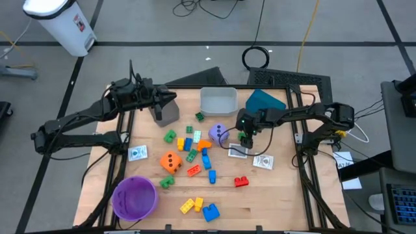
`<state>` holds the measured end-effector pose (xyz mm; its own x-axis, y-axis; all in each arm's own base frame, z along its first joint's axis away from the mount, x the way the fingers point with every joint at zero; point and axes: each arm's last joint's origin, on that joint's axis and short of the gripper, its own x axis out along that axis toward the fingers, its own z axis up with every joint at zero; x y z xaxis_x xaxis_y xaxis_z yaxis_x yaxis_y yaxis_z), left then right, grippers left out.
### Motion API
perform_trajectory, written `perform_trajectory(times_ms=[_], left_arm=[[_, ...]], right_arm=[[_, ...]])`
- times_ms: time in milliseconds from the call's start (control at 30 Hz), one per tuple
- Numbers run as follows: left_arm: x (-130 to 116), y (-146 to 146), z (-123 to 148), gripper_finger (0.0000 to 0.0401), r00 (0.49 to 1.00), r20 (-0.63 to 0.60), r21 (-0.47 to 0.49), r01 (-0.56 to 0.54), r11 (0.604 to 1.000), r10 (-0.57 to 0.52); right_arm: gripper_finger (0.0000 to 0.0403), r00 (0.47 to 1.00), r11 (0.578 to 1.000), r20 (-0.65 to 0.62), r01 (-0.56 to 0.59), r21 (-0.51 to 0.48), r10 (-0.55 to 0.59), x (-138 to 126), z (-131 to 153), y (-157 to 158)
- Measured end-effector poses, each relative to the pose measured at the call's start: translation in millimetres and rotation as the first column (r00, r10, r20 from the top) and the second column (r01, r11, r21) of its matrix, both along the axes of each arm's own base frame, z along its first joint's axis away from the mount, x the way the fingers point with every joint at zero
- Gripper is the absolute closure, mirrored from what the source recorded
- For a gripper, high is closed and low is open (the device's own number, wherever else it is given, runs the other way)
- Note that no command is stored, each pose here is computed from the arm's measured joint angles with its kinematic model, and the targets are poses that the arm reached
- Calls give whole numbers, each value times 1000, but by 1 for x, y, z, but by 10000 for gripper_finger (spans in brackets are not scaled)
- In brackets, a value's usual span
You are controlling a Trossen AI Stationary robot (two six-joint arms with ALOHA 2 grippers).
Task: Pick & Place Toys
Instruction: Put the green game piece into the blue bin
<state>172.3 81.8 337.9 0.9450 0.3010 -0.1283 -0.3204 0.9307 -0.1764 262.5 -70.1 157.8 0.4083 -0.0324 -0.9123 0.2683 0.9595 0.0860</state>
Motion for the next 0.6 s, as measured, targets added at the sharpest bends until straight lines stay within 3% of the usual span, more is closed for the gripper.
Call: perform_trajectory(times_ms=[300,600], left_arm=[[-1,1,0,356,1000,0,0,-7,1000,7],[0,1,0,356,1000,1,-1,-6,1000,6]], right_arm=[[139,1000,999,4,15,-30,-15,-8,-14,1],[238,993,998,109,54,-27,-51,0,-10,-1]])
